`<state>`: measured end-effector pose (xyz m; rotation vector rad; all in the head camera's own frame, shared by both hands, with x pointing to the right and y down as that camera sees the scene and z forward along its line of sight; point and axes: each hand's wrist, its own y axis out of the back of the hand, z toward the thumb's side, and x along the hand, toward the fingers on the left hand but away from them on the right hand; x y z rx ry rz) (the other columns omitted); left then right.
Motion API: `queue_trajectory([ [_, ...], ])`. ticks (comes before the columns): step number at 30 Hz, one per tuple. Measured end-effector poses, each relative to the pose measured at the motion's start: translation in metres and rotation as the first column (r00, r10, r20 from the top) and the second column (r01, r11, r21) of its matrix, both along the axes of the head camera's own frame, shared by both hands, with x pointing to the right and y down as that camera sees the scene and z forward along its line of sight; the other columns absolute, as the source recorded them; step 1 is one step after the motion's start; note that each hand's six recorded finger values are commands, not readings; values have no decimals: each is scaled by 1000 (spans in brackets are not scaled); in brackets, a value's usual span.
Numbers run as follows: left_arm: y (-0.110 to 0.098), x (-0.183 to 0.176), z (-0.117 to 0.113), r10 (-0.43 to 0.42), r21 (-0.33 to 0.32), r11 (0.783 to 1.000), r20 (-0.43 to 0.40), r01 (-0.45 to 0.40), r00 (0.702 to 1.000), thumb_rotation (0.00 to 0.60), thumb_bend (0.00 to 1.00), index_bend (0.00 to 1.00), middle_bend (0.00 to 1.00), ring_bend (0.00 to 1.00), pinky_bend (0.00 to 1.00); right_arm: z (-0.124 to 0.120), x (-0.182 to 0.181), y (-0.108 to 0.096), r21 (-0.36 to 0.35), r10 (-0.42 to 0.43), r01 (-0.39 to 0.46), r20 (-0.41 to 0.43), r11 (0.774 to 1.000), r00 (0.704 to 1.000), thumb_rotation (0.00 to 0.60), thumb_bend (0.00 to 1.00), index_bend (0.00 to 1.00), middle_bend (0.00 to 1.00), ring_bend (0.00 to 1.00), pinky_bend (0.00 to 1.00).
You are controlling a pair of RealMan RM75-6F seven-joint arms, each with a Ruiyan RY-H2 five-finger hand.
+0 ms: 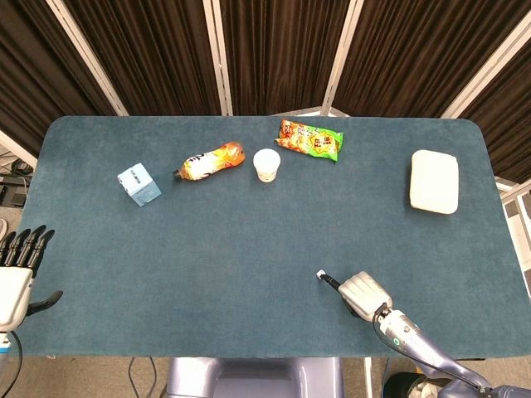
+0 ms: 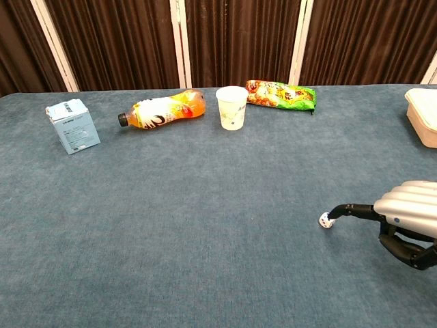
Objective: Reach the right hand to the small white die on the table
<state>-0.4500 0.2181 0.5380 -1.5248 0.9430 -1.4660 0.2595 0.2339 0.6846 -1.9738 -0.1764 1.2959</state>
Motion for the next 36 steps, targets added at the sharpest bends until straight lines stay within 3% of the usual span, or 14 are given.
queue_trajectory([
  [17, 0, 0, 1, 1, -2, 1000, 3, -1, 1000, 600, 0, 0, 0, 0, 0, 4, 1, -1, -9, 2, -3, -25, 1000, 1000, 600, 772, 111, 835, 842, 1000],
  [36, 0, 0, 1, -1, -4, 1000, 3, 1, 1000, 600, 0, 0, 0, 0, 0, -5, 12, 13, -28, -6, 5, -28, 1000, 1000, 600, 773, 120, 836, 842, 1000],
])
